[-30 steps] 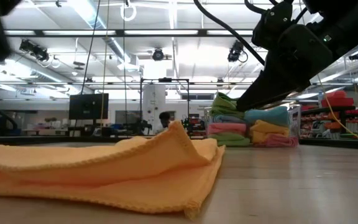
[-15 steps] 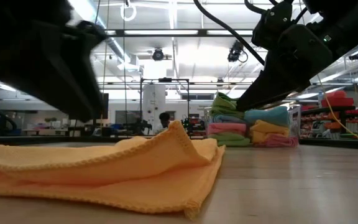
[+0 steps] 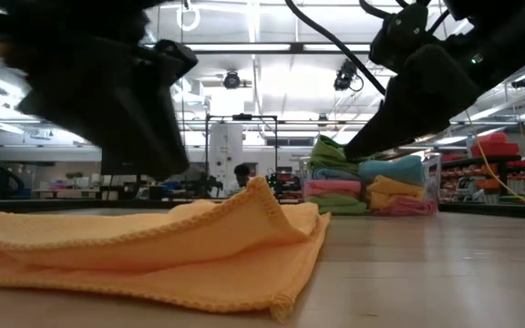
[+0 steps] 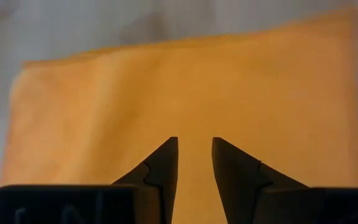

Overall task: Fold microfiber towels
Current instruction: Fold the yellow towel

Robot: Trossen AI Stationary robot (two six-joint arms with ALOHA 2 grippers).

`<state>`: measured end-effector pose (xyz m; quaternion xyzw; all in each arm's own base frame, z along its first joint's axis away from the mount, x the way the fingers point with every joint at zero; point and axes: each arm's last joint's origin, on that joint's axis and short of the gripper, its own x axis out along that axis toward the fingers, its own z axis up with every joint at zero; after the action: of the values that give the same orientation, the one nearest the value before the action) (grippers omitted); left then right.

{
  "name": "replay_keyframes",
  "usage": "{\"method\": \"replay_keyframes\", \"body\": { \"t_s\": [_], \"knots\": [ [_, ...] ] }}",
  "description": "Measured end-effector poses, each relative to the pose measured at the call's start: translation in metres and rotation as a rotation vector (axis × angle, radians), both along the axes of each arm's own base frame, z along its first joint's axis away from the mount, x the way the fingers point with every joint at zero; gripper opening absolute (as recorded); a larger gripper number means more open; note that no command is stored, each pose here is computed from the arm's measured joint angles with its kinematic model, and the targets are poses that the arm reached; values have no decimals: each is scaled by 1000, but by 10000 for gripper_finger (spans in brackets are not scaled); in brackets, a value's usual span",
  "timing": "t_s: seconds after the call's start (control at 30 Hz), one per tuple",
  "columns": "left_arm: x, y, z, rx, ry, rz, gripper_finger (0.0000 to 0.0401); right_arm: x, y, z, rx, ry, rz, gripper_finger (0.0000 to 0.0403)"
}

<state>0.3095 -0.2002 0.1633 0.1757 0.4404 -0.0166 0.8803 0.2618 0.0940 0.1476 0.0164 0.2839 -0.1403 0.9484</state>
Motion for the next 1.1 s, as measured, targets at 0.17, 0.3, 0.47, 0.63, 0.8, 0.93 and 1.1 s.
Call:
{"method": "replay_keyframes", "body": {
  "t_s": [0.17, 0.3, 0.47, 0.63, 0.8, 0.93, 1.1],
  "knots": [
    [14, 20, 2, -4, -80, 164, 107, 1, -1, 2, -47, -11, -27, 213],
    [29, 36, 8, -3, -184, 259, 107, 1, -1, 2, -42, -13, -30, 213],
    [33, 45, 7, -42, -186, 322, 107, 1, -1, 2, 1, -27, -57, 213],
    [30, 35, -5, -6, -149, 267, 107, 1, -2, 2, 16, -29, -70, 213],
    [33, 26, -30, 87, -84, 138, 107, 1, -2, 1, 17, -18, -73, 213],
    [37, 19, -34, 63, -122, 103, 107, 0, -2, 0, 15, -11, -74, 213],
    [40, 17, -33, 43, -143, 80, 107, 0, -1, 0, 12, -9, -68, 213]
  ]
}}
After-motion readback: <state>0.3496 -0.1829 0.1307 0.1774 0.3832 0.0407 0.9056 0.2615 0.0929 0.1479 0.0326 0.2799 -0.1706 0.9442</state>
